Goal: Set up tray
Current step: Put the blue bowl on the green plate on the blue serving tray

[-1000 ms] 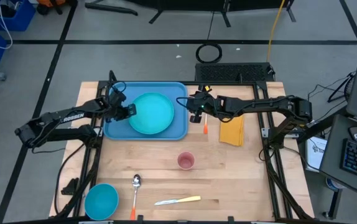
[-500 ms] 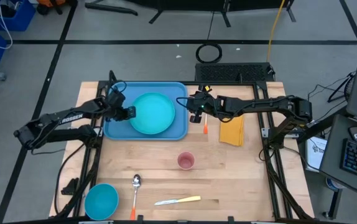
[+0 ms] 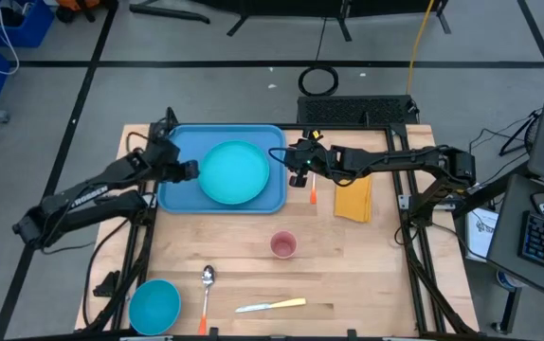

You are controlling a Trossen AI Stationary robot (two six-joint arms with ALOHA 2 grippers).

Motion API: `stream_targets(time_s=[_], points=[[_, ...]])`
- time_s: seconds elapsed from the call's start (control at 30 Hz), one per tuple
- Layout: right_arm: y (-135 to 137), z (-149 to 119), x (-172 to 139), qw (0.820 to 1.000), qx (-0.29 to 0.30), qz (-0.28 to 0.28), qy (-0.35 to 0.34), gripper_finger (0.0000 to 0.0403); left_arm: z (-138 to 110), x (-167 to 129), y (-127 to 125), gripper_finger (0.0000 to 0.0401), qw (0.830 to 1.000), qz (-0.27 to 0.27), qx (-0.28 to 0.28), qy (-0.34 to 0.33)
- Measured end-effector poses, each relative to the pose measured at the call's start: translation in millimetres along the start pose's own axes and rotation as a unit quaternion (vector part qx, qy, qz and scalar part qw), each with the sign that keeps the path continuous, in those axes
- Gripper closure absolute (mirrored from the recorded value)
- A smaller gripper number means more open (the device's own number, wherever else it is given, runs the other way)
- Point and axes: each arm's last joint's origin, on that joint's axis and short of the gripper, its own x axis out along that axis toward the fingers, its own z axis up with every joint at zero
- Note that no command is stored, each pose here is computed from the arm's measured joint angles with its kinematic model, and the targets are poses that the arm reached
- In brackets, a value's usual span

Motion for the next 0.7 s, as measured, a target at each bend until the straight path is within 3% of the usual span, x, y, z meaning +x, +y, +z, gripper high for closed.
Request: stream_targets(time_s=[0.3,0.43,0.7], points=[[-4.5,1.9,-7.3,1.000,0.004,-0.003,-0.009,0.0245,-9.0,-27.2,-12.8,0.0304,0.990,-0.101,0.075,-0.060],[-7.2,7.0,-18.5,1.000,0.012,-0.004,-0.027,0.0245,-12.2,-41.5,-19.5,0.0304,0.974,-0.155,0.122,-0.107],[-4.5,18.1,-46.5,0.996,0.032,0.029,-0.077,0.0246,-19.5,-65.5,-33.1,0.0304,0.927,-0.271,0.204,-0.164]])
